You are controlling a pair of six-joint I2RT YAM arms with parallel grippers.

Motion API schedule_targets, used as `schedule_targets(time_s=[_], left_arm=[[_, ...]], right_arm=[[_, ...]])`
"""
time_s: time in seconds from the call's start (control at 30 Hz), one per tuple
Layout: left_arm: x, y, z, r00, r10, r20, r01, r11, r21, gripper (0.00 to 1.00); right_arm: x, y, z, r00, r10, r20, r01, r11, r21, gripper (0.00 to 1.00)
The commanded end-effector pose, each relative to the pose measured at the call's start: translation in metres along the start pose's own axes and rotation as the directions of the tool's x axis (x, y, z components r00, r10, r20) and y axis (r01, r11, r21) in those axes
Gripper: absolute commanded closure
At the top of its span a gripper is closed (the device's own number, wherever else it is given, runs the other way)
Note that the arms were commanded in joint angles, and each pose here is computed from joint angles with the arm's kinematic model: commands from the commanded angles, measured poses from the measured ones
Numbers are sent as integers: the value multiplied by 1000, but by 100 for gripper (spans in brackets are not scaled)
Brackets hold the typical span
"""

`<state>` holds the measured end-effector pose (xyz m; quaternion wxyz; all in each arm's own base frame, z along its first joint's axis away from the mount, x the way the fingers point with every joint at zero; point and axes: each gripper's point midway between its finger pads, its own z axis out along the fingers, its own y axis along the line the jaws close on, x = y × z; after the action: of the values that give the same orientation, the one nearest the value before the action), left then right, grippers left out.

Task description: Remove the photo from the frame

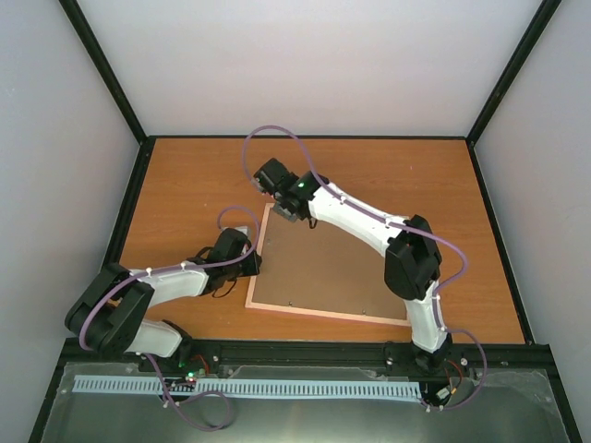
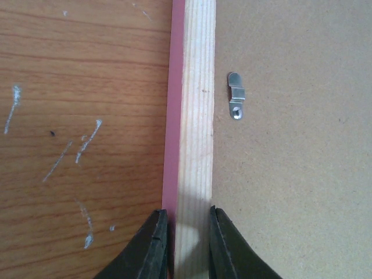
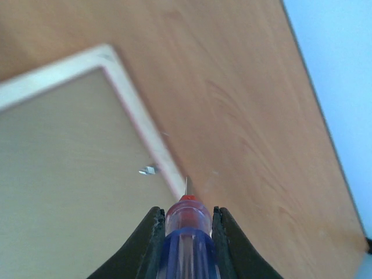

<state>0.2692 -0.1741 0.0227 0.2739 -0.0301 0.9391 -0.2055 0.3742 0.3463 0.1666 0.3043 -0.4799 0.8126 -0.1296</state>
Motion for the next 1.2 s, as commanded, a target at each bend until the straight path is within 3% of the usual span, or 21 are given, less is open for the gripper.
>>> schedule_targets(time_s=[0.0,0.17,0.43,0.5,0.6,0.73,0.93,1.07,1.17], left_arm=[[25,15,0,995,-40,-96,35,998,-51,99],[21,11,-4,996,-34,-79,32,999,-28,99],[-4,-3,-15,1000,-6,-20,5,1000,-7,96],[-12,-6,-19,1000,1,-7,-1,1000,-6,88],[-24,-9,-25,1000,18,4,-18,1000,-22,63],[-34,-11,-38,999,37,12,-36,998,-47,51],[-36,-24,-54,998,57,-8,-57,998,-2,51],[-11,-41,-60,993,93,-77,-87,993,80,53],[15,-37,-67,987,50,-151,-45,998,38,54]], right_arm=[[14,-33,6,997,-23,-67,32,990,140,97],[3,-17,-15,999,33,37,-30,997,-72,97],[21,-19,-41,980,165,108,-122,938,-326,97],[29,-21,-52,970,204,131,-137,907,-399,97],[43,-30,-69,955,240,177,-141,887,-441,97],[69,-31,-79,950,231,212,-125,898,-421,97],[93,-13,-96,945,191,267,-47,884,-465,97],[101,17,-116,928,186,322,38,815,-579,97],[106,27,-123,922,189,338,62,790,-609,97]])
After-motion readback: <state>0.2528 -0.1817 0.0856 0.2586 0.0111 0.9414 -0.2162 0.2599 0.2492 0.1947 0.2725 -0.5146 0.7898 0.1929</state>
